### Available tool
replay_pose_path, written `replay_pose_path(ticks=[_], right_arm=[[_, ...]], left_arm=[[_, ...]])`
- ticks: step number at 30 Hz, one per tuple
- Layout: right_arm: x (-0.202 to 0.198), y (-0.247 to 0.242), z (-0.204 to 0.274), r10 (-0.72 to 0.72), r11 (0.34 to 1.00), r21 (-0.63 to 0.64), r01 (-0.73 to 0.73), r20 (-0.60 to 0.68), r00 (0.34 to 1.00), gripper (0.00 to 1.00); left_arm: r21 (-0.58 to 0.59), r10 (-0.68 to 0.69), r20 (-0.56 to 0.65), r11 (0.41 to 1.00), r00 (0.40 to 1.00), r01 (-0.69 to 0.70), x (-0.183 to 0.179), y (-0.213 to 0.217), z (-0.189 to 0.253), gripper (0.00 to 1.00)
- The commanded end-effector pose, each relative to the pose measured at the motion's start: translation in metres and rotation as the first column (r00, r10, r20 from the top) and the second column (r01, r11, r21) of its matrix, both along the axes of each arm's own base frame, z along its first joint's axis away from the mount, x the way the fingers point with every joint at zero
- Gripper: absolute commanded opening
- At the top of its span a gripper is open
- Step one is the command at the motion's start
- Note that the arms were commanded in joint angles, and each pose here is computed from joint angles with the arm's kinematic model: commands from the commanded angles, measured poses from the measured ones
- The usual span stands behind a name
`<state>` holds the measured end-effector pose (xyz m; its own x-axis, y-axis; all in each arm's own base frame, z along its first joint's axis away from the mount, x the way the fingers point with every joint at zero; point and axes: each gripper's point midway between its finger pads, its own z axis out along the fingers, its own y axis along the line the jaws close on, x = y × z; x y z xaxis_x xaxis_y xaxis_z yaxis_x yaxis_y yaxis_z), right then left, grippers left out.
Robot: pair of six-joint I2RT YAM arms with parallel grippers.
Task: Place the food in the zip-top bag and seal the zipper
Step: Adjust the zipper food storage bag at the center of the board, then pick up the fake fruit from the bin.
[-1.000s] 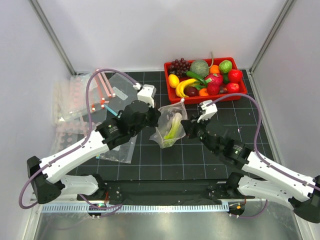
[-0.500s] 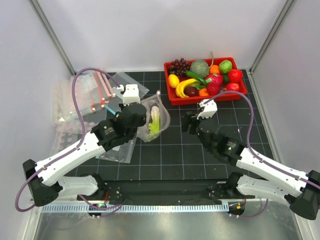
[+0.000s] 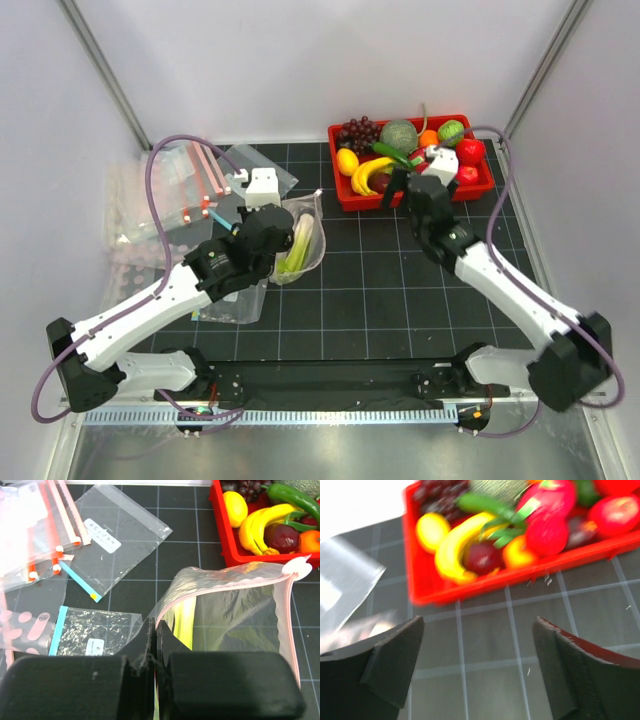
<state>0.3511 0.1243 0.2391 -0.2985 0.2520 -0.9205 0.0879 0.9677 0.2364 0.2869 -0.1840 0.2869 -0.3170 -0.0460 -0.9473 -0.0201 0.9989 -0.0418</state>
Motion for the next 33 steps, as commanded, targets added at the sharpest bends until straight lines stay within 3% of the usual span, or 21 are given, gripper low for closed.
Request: replay_pose_path(ticks=[1,11,20,24,30,33], right_arm=[[0.039,-0.026,0.001,-0.178,0.982,-0.074,0.176,-0.033,0.983,0.99],[0.142,-0.089,-0.045,-0.387,0.919,-0.130,0.371,-0.133,0.912,1.00],[0.197,-0.096,-0.086,-0.401,0.912,-0.173,0.371,-0.194,0.895,0.98],[0.189,-0.101,-0.079,-0.423,0.903,-0.173,0.395,-0.184,0.887,0.75],[0.155,-0.075,-0.034,-0.252,0.968,-0.023,0.251,-0.141,0.958,0.44],[0.124,-0.054,-0.004,-0.153,0.985,0.059,0.159,-0.096,0.984,0.41]], left_arm=[[-0.069,-0.031,0.047,0.997,0.998,0.035,0.004,-0.009,0.022,0.00],[-0.072,-0.081,0.008,0.994,0.997,0.081,0.004,-0.023,0.013,0.00],[-0.100,-0.128,-0.012,0.987,0.992,0.127,0.001,-0.034,0.010,0.00],[-0.084,-0.128,-0.024,0.989,0.991,0.126,0.003,-0.037,0.006,0.00],[-0.072,-0.127,-0.022,0.989,0.992,0.126,0.004,-0.037,0.006,0.00],[-0.071,-0.133,-0.021,0.989,0.991,0.131,0.004,-0.038,0.006,0.00]])
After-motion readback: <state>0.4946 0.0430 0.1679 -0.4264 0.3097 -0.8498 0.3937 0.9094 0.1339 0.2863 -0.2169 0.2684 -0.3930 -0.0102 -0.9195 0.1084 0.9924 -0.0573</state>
